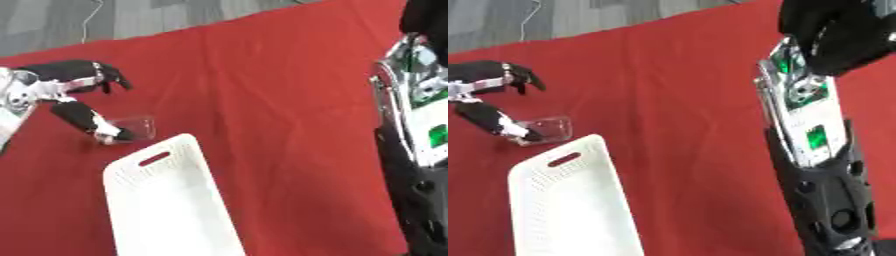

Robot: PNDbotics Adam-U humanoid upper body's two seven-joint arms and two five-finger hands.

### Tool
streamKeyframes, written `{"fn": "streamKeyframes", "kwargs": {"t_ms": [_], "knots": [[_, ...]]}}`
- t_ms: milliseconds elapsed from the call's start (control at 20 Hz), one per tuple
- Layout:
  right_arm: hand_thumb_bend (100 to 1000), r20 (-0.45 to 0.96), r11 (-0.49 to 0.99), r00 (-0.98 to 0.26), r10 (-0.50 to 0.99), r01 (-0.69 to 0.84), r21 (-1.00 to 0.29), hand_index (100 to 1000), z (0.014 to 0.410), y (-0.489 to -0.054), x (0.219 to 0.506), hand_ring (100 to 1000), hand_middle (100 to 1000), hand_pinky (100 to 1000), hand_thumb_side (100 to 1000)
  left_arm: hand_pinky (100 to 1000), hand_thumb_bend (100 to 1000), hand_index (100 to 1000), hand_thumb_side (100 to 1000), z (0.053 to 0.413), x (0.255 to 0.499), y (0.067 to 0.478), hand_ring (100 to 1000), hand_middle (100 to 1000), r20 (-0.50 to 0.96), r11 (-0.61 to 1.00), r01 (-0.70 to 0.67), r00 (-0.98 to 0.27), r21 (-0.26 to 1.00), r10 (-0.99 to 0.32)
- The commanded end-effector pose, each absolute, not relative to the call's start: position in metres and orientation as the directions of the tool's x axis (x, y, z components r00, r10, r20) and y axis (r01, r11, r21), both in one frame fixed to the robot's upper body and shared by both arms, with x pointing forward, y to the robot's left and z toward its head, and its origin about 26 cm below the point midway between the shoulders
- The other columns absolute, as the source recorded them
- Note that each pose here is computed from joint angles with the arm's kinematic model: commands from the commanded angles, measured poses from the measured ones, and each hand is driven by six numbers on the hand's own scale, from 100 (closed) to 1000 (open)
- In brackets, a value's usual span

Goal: Pick up objects on the table and place them in the box.

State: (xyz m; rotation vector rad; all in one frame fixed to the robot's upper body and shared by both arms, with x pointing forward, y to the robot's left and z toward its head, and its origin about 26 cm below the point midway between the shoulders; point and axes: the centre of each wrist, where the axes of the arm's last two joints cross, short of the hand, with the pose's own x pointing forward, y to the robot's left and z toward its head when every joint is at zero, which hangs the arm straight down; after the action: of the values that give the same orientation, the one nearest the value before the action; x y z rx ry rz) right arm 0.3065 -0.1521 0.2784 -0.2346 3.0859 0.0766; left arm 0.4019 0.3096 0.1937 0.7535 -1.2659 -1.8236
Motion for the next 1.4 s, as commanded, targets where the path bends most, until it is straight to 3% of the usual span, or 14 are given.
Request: {"fn": "streamKeyframes", "kwargs": {"t_ms": [50, 350, 900, 1000, 1400], "knots": [[100, -0.078, 0.986, -0.986, -0.151, -0.156, 0.064, 409, 0.287, -0.150, 0.304, 402, 382, 381, 1000, 774, 662, 856, 624, 0.199, 0.400, 0.312, 745, 819, -0.124, -0.294, 0.248, -0.530, 0.923, -0.839], [100, -0.072, 0.986, -0.987, -0.142, -0.148, 0.076, 407, 0.287, -0.150, 0.304, 401, 379, 379, 1000, 764, 680, 860, 617, 0.188, 0.400, 0.308, 747, 826, -0.190, -0.385, 0.248, -0.565, 0.889, -0.803], [100, -0.073, 0.985, -0.986, -0.147, -0.152, 0.078, 406, 0.287, -0.148, 0.303, 401, 378, 379, 999, 740, 664, 858, 595, 0.174, 0.402, 0.309, 731, 815, -0.187, -0.394, 0.260, -0.573, 0.882, -0.798], [100, -0.073, 0.985, -0.986, -0.148, -0.153, 0.078, 406, 0.287, -0.148, 0.303, 401, 378, 379, 1000, 729, 661, 849, 592, 0.172, 0.402, 0.308, 710, 760, -0.185, -0.391, 0.255, -0.577, 0.884, -0.796], [100, -0.073, 0.984, -0.986, -0.153, -0.159, 0.078, 405, 0.288, -0.147, 0.303, 401, 377, 379, 1000, 675, 640, 823, 576, 0.165, 0.404, 0.305, 642, 725, -0.189, -0.387, 0.234, -0.585, 0.892, -0.789]]}}
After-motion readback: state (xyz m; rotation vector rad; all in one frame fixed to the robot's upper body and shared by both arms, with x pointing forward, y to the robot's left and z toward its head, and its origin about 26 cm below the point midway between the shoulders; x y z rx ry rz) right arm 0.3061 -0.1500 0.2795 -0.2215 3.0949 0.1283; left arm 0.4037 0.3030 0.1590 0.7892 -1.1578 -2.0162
